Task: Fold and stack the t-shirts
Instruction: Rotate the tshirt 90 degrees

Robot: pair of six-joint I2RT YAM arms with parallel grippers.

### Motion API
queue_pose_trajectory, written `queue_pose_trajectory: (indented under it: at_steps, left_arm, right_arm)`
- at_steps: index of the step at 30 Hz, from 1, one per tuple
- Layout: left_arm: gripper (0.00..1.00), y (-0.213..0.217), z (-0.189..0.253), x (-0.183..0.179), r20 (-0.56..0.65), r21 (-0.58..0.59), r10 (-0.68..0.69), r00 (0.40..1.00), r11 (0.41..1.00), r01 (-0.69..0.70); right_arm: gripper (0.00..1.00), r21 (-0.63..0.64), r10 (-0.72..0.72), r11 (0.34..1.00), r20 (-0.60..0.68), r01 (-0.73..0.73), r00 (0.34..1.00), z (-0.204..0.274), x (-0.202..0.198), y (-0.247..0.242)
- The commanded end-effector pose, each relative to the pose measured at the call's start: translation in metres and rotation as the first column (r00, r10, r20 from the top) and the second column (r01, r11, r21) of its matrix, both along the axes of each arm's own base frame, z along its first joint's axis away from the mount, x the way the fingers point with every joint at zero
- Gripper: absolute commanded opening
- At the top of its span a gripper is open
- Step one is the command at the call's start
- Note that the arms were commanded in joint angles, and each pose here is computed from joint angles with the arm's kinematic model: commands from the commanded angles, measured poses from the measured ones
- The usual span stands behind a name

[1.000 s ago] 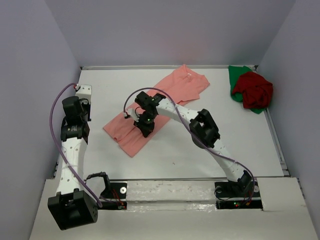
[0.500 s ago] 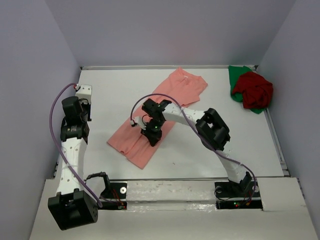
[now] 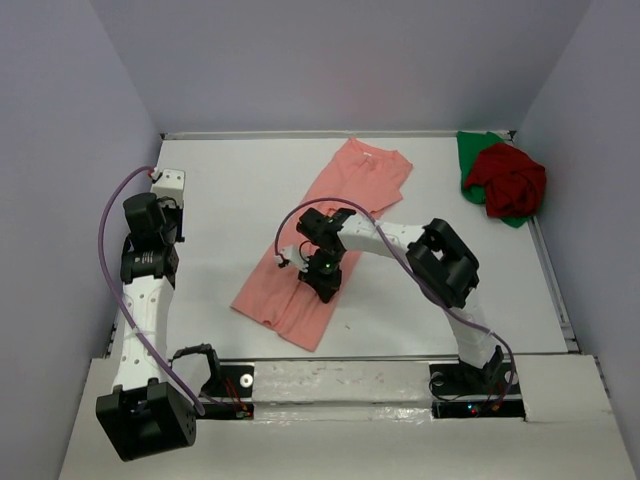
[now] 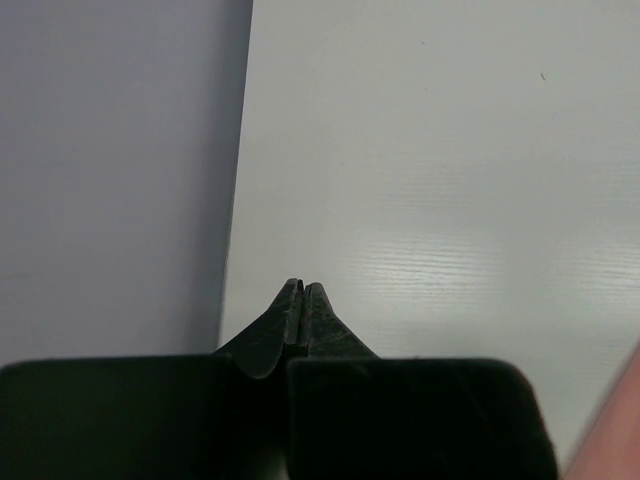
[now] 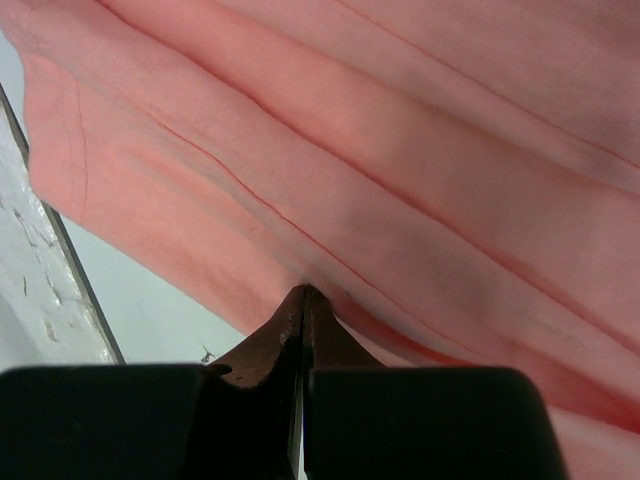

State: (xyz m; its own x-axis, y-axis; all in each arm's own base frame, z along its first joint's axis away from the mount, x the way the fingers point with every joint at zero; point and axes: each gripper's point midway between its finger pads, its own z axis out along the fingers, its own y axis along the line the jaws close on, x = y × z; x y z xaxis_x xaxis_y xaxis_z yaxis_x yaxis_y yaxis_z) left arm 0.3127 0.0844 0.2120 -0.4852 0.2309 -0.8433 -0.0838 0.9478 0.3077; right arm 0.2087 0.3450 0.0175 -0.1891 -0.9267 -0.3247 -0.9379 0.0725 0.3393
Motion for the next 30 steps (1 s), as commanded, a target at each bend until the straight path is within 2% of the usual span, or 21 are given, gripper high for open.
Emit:
queue_pose_trajectory:
  at_steps: [1, 19, 30]
  left_arm:
    - [0.0, -0.005, 0.016, 0.004, 0.064, -0.015, -0.023, 0.998, 1.0, 0.024]
    - [0.0, -0.015, 0.011, 0.009, 0.046, -0.05, -0.076, 0.996, 0.996, 0.079]
    - [0.0, -0.021, 0.006, 0.011, 0.03, -0.07, -0.108, 0.994, 0.992, 0.109]
  right_arm:
    - [0.0, -0.214, 0.033, 0.977, 0.058, -0.02, 0.998, -0.032, 0.002, -0.052]
    - [0.0, -0.324, -0.109, 0.931, 0.193, 0.168, 0.975, -0.023, 0.041, -0.126]
    - [0.0, -0.412, -0.106, 0.893, 0.2, 0.182, 0.974, -0.029, 0.03, -0.161]
